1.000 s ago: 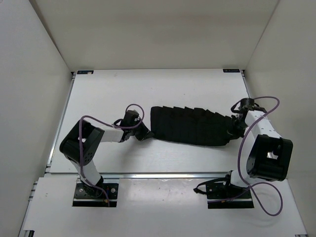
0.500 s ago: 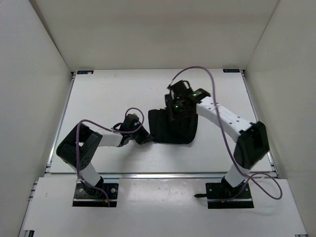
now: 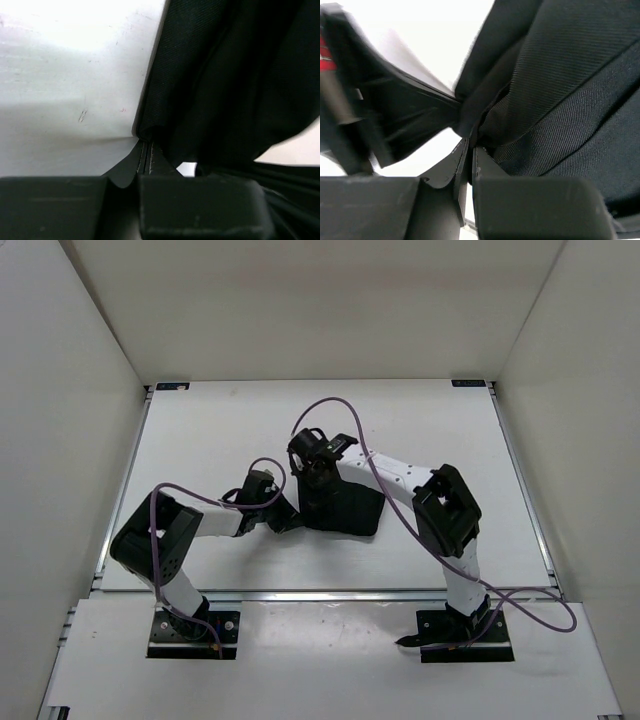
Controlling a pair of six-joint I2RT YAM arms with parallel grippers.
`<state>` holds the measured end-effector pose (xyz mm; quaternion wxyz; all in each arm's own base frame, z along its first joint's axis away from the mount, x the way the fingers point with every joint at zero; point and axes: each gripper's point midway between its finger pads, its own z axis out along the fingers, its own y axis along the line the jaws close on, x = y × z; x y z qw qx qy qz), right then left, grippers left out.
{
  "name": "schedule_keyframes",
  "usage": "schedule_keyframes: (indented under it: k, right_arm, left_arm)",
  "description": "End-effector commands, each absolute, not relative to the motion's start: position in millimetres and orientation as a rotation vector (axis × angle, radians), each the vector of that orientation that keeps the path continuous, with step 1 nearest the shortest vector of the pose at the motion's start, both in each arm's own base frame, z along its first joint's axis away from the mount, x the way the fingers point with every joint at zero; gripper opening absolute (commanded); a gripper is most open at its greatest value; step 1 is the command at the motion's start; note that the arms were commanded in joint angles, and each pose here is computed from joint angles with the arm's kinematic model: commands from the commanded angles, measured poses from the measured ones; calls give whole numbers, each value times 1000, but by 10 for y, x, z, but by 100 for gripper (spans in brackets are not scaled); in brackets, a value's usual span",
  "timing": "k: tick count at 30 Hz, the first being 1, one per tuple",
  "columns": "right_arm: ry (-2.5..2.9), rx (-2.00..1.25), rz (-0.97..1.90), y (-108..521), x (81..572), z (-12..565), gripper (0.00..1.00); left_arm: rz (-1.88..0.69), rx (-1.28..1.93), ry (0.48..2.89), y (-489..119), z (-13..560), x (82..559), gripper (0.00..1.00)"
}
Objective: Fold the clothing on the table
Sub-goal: Fold the skirt
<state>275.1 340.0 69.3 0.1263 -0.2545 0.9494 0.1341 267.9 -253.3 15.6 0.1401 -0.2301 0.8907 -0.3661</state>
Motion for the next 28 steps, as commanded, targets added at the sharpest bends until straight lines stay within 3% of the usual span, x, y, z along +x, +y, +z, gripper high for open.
schedule_keyframes:
  k: [1,4,5,6,8,11,16,18,23,26,28]
  right_arm:
    - [2705,-771,469,3596,2823,872,0]
    - [2691,-782,438,3580,2852,910,6]
    - [2691,-786,398,3548,2852,905,11]
    - [2686,-780,371,3530,2867,963,22]
    - [2684,-778,367,3498,2840,1110,43]
    - [2655,-727,392,3473,2823,1337,60]
    - [2656,-641,326,3201,2797,1598,68]
    - [2673,-600,326,3010,2750,1663,81]
    - [2670,-511,453,2717,2577,1781,83]
    - [2617,-453,571,2556,2405,1855,78]
    - [2580,-422,615,2423,2351,1821,83]
  left_arm:
    - [-1051,-609,2588,-2489,215,2592,5]
    - [-1058,-619,2572,-2445,273,2584,12]
    - [-1076,-644,2560,-2412,299,2594,22]
    - [-1093,-655,2553,-2382,321,2587,32]
    - [-1116,-652,2532,-2358,415,2571,39]
    - [-1131,-670,2517,-2248,486,2513,44]
    - [-1132,-690,2471,-1934,580,2372,46]
    - [-1098,-699,2475,-1792,581,2241,47]
    - [-1025,-700,2425,-1496,608,2083,48]
    - [-981,-681,2385,-1405,664,2002,52]
    - [-957,-677,2364,-1368,667,1962,54]
